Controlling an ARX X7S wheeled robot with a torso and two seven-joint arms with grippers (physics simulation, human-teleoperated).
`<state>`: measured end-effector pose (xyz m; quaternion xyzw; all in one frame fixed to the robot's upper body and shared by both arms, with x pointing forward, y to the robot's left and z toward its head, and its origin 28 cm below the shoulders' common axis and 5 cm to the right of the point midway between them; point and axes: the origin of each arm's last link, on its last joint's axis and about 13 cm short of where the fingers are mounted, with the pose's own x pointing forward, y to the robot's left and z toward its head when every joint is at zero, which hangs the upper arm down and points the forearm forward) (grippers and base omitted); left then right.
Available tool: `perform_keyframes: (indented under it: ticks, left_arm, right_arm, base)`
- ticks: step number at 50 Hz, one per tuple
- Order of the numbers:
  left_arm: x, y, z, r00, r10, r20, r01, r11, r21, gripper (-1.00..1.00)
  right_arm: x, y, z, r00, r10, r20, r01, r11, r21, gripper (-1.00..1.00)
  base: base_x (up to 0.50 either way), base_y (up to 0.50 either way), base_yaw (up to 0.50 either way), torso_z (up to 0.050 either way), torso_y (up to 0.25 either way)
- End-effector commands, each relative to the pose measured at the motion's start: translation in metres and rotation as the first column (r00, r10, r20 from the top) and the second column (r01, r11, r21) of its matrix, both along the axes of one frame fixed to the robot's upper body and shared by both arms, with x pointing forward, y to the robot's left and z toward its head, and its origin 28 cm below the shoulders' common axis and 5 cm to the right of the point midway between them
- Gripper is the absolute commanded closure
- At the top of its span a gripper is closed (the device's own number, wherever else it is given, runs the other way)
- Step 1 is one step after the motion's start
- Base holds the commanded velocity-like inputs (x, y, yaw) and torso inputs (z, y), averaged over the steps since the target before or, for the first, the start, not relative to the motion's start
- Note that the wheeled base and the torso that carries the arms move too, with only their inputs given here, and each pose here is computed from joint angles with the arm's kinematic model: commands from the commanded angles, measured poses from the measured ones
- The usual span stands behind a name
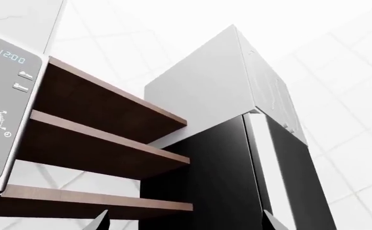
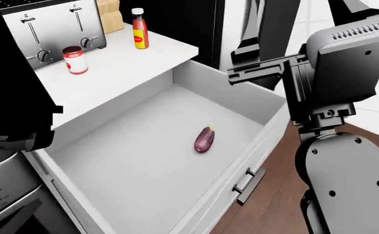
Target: Close the right drawer.
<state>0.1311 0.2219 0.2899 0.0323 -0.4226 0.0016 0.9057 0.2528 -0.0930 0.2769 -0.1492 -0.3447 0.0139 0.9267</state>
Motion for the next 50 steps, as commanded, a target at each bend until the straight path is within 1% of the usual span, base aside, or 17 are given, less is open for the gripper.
perform_keyframes:
  ticks: [1,6,7,10,18,21,22,30,39,50]
  left_arm:
    - [0.000,0.000,0.000,1.000,-0.002,0.002,0.002,1.000,-0.003,-1.00]
    - [0.000,0.000,0.000,1.000,-0.002,0.003,0.002,1.000,-0.004,-1.00]
    - [0.000,0.000,0.000,1.000,-0.002,0.004,0.002,1.000,-0.004,-1.00]
    - [0.000,0.000,0.000,1.000,-0.001,0.003,0.001,1.000,-0.002,-1.00]
    - [0.000,-0.001,0.002,1.000,-0.002,0.008,0.002,1.000,-0.001,-1.00]
    - [0.000,-0.001,0.002,1.000,-0.001,0.008,0.001,1.000,-0.001,-1.00]
    - [0.000,-0.001,0.002,1.000,-0.002,0.007,0.002,1.000,-0.001,-1.00]
    - [0.000,-0.001,0.003,1.000,0.000,0.004,0.000,1.000,-0.004,-1.00]
    - [0.000,0.001,-0.002,1.000,0.004,-0.001,-0.004,1.000,-0.007,-1.00]
    - [0.000,0.002,-0.001,1.000,0.010,0.008,-0.009,1.000,-0.004,-1.00]
  right_arm:
    - [-0.003,-0.001,0.000,1.000,-0.007,0.010,0.007,1.000,0.009,-1.00]
    - [-0.007,-0.002,0.001,1.000,-0.005,0.023,0.005,1.000,0.019,-1.00]
    - [-0.009,-0.004,0.002,0.999,-0.004,0.036,0.003,0.999,0.038,-1.00]
    - [-0.012,-0.007,0.003,0.998,-0.024,0.060,0.021,0.999,0.046,-1.00]
    - [-0.016,-0.011,0.002,0.995,-0.062,0.084,0.060,0.998,0.036,-1.00]
    - [-0.015,-0.012,0.001,0.993,-0.072,0.099,0.071,0.997,0.015,-1.00]
    - [-0.016,-0.012,0.001,0.992,-0.063,0.109,0.060,0.998,0.034,-1.00]
    - [-0.016,-0.014,0.001,0.991,-0.064,0.114,0.060,0.997,0.038,-1.00]
    - [-0.020,-0.014,0.001,0.991,-0.071,0.114,0.066,0.997,0.047,-1.00]
    - [-0.030,-0.015,0.008,0.987,-0.111,0.113,0.106,0.993,0.049,-1.00]
  base:
    - [0.00,0.00,0.00,0.000,0.000]
    - [0.00,0.00,0.00,0.000,0.000]
    - [0.00,0.00,0.00,0.000,0.000]
    - [0.00,0.00,0.00,0.000,0.000]
    - [0.00,0.00,0.00,0.000,0.000]
    - [0.24,0.21,0.00,0.000,0.000]
    - [0.38,0.33,0.00,0.000,0.000]
    - [0.35,0.30,0.00,0.000,0.000]
    - [0.00,0.00,0.00,0.000,0.000]
    - [0.00,0.00,0.00,0.000,0.000]
